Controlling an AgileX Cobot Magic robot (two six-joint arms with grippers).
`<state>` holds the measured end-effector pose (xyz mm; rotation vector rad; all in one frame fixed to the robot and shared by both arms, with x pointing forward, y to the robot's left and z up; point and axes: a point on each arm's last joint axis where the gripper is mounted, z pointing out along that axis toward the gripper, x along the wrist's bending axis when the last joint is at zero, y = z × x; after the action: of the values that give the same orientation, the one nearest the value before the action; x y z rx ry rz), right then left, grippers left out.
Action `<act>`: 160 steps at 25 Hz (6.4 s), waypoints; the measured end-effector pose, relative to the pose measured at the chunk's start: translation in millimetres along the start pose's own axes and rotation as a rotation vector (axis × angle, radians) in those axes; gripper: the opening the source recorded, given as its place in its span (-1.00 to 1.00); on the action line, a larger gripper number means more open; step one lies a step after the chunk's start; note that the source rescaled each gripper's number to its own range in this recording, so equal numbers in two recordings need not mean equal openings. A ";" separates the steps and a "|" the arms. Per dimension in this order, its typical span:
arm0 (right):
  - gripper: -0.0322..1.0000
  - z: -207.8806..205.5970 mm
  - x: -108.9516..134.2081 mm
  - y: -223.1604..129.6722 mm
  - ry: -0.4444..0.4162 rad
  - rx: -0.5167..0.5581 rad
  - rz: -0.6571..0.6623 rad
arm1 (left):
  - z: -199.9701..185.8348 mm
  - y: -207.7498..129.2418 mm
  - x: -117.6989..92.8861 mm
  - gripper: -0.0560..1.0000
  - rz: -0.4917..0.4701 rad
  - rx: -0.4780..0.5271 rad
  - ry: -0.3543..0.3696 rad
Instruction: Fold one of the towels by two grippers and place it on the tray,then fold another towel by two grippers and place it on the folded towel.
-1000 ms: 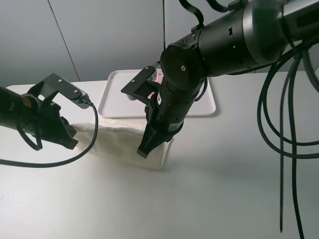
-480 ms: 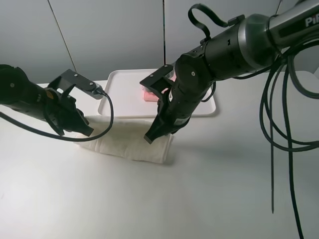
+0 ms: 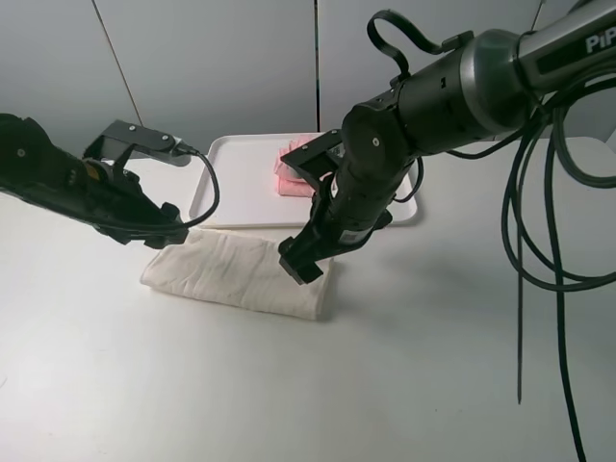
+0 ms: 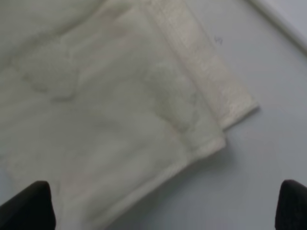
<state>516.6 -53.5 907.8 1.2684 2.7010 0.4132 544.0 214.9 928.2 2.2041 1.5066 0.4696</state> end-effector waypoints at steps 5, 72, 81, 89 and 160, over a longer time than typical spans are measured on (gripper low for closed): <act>1.00 -3.2 -1.8 -3.1 0.001 0.079 0.034 | -1.3 18.0 20.3 0.95 -0.124 0.219 -0.012; 0.50 52.3 5.2 18.8 0.094 0.292 0.499 | 78.4 10.8 38.2 0.94 -0.160 0.531 0.059; 0.38 56.8 9.2 20.0 0.096 0.288 0.492 | 78.8 10.4 38.2 0.94 -0.160 0.532 0.059; -0.84 61.8 19.0 22.7 0.107 0.242 0.447 | 78.8 10.4 38.2 0.94 -0.160 0.532 0.059; -0.84 66.7 61.2 68.4 0.621 -0.212 0.592 | 72.8 10.7 38.3 0.94 -0.136 0.551 0.055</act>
<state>543.2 48.0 864.7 2.1398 2.5230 1.3099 602.4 236.0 873.3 2.4703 1.9855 0.0703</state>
